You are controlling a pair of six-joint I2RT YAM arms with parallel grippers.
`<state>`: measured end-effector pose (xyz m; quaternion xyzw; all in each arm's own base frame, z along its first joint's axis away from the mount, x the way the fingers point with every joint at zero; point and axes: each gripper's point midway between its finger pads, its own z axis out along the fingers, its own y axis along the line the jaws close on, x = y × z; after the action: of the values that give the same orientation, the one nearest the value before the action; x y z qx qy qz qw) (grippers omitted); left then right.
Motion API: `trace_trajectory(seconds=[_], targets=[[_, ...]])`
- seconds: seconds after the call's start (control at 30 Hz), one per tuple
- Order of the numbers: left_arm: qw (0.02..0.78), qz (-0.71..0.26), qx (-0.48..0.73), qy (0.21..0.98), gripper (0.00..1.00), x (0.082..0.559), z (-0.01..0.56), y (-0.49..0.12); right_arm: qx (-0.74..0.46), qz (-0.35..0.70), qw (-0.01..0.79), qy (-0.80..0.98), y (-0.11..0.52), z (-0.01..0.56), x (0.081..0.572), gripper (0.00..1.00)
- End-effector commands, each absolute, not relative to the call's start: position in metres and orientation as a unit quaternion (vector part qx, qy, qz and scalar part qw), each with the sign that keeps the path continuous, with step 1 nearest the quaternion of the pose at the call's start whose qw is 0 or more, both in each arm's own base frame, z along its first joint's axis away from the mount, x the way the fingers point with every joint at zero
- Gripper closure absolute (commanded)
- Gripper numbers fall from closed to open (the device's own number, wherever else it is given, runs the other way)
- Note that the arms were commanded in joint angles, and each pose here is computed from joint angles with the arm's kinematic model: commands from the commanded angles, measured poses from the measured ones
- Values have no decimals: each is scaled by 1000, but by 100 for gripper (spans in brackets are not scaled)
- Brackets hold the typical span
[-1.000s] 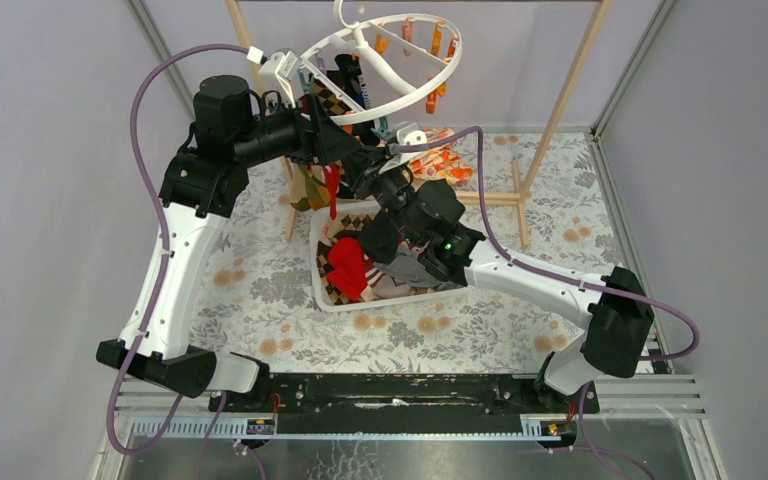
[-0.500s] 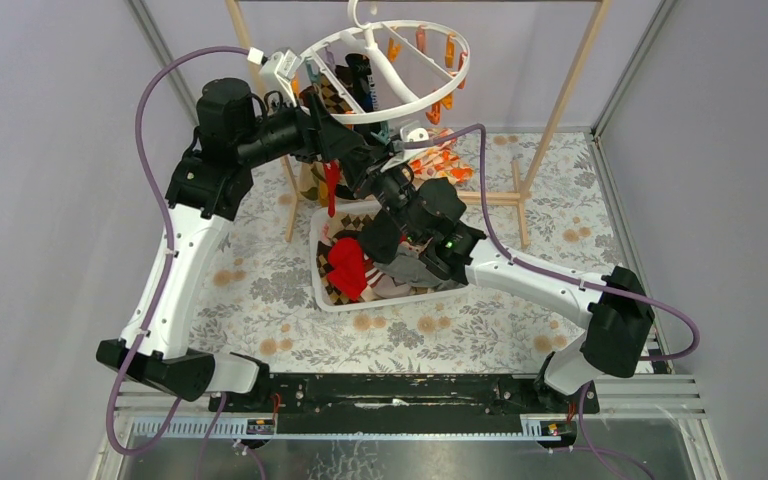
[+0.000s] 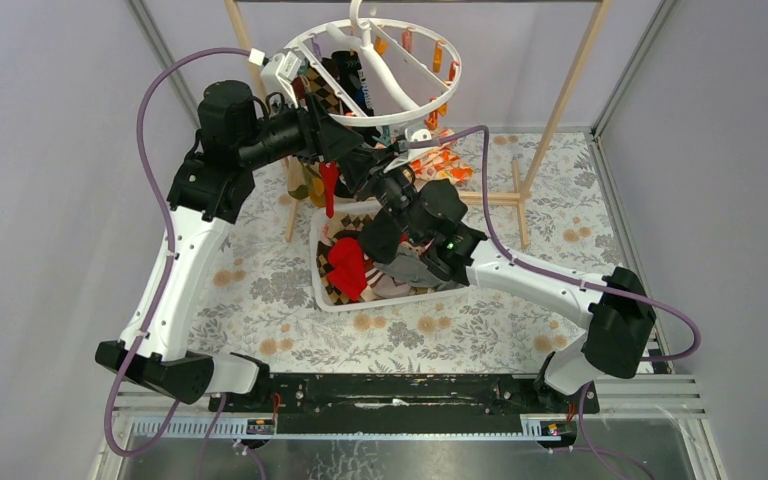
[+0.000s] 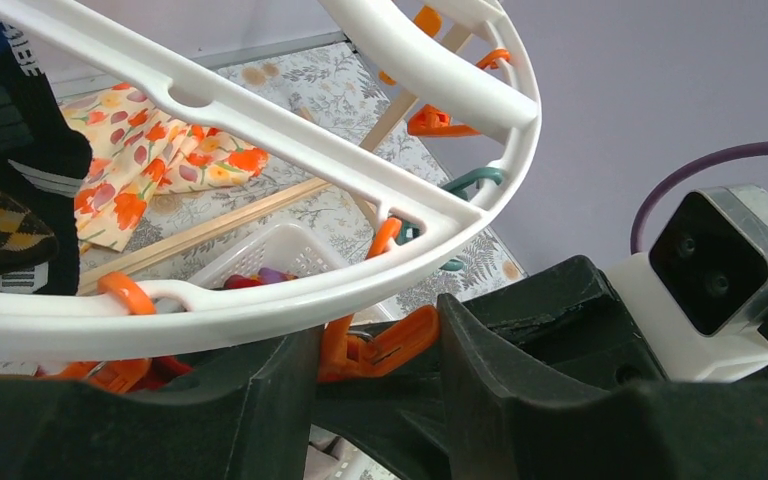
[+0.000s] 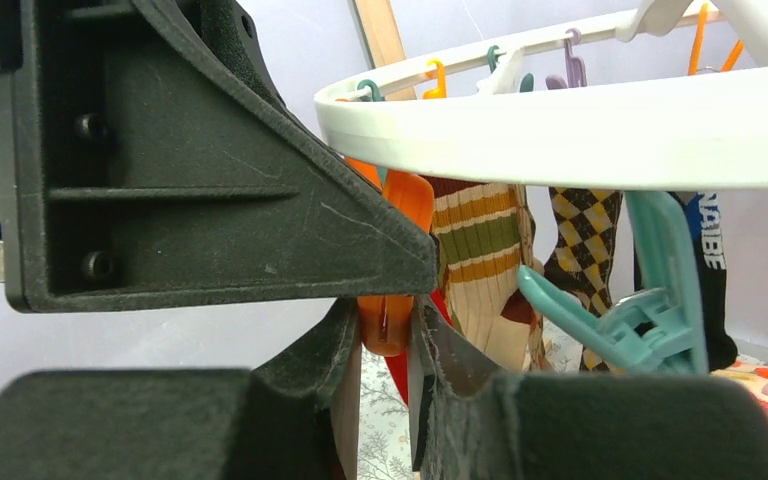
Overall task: Clip the socks to the hanger
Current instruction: Open the clamp at the hanger.
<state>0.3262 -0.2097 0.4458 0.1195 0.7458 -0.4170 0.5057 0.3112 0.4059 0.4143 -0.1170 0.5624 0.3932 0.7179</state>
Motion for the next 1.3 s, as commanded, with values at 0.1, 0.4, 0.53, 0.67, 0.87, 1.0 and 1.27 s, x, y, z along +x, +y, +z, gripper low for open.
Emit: trace_trajectory(seconds=[0.1,0.4,0.53,0.67,0.87,1.0,1.27], targets=[[586,-380,101,709,82,355,471,-198,-135,483,692,520,417,439,265,65],[579,-374,46,724,100,358,458,-187,-71,492,707,503,389,439,265,44],[556,-389,21,734,100,357,449,-187,-36,479,718,503,374,436,272,44],[538,-409,0,737,100,354,446,-190,-3,458,729,509,371,435,286,48],[533,-411,-18,739,100,355,446,-189,19,411,748,520,377,433,308,48],[531,-407,-24,742,100,357,444,-187,22,383,762,522,381,436,317,48],[530,-402,-29,746,100,359,440,-186,14,334,782,526,388,440,330,51]])
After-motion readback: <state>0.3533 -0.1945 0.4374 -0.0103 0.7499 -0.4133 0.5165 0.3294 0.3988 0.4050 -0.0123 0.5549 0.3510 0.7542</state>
